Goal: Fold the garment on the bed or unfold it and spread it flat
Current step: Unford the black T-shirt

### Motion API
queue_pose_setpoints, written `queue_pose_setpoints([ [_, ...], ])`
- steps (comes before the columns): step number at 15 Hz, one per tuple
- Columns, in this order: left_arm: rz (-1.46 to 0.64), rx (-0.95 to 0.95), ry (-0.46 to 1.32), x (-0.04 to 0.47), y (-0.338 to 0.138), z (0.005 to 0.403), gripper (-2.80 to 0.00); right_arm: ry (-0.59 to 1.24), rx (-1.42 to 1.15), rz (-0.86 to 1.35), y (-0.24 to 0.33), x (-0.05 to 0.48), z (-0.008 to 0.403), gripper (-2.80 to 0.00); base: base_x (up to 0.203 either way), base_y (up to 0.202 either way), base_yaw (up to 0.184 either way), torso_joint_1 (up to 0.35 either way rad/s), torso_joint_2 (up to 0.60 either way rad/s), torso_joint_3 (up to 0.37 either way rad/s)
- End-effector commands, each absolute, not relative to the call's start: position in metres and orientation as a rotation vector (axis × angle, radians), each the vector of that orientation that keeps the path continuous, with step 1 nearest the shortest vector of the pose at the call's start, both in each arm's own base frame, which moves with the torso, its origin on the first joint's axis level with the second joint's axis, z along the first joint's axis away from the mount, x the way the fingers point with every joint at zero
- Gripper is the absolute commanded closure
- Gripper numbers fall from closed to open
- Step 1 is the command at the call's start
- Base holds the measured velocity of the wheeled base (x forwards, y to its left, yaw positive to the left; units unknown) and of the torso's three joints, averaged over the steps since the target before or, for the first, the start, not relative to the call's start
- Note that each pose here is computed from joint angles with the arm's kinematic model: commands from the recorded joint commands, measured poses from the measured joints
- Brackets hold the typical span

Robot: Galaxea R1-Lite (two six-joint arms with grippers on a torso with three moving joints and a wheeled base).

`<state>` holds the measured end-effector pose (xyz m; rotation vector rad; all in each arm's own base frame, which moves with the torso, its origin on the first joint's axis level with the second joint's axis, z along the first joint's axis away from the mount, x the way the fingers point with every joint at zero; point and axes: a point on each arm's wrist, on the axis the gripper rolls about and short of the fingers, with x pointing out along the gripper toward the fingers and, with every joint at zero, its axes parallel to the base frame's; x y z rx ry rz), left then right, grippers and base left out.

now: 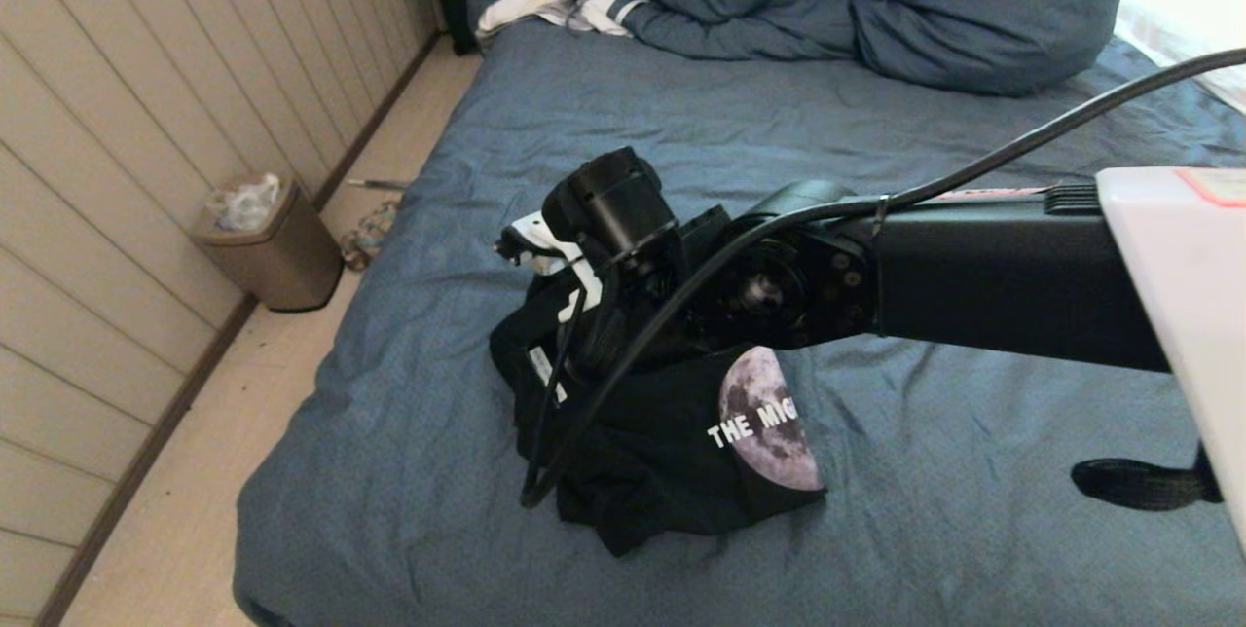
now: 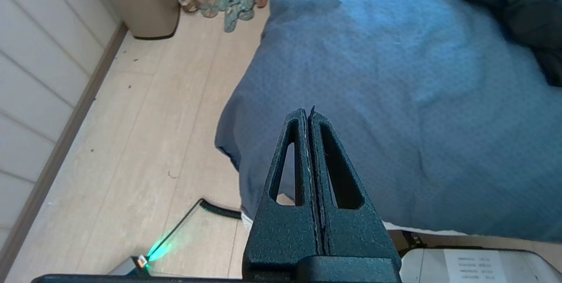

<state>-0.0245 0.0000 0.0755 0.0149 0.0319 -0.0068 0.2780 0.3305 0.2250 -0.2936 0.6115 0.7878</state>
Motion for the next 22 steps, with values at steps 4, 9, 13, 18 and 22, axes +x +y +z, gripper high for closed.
queue_pose_setpoints([
  [4,-0.008,0.015,0.032,-0.025,0.0,0.076,0.0,0.649,-0.358,0.793,0.344,0.278,0.201,-2.8,0.0,0.0,0.0,0.0,0.0,0.0],
  [9,-0.008,0.02,0.034,-0.025,0.0,0.076,0.0,0.662,-0.396,0.772,0.345,0.28,0.192,-2.8,0.0,0.0,0.0,0.0,0.0,0.0],
  [13,-0.01,0.021,0.034,-0.025,0.0,0.076,0.0,0.689,-0.419,0.751,0.34,0.277,0.184,0.0,0.0,0.0,0.0,0.0,0.0,0.0],
  [18,-0.011,0.025,0.042,-0.025,0.0,0.076,0.0,0.674,-0.412,0.747,0.339,0.276,0.19,0.0,0.0,0.0,0.0,0.0,0.0,0.0],
  [22,-0.015,0.027,0.057,-0.026,0.0,0.075,0.0,0.578,-0.364,0.742,0.326,0.263,0.232,0.0,0.0,0.0,0.0,0.0,0.0,0.0],
])
